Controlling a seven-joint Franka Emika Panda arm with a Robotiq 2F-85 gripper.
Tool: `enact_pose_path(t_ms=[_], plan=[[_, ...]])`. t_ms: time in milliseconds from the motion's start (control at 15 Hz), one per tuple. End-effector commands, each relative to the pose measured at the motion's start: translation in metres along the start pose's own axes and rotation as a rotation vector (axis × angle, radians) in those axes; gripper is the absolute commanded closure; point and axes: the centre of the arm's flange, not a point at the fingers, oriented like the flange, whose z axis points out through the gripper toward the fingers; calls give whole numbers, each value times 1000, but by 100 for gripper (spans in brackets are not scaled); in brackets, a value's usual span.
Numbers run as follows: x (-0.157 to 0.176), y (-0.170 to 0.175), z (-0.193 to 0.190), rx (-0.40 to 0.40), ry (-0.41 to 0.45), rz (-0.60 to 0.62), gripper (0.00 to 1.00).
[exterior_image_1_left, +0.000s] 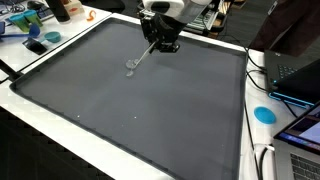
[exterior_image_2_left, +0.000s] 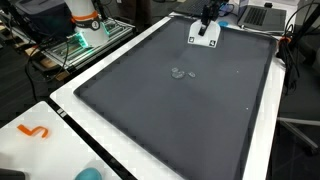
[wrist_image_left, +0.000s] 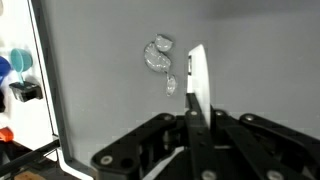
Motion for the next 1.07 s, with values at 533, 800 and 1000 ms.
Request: enact_pose_path(t_ms=[533,800,1000], plan=[[14,-6,-2,54,-15,-11,99],[20,1,-3,97,-30,0,99],[25,12,-4,143,-37,5,99]])
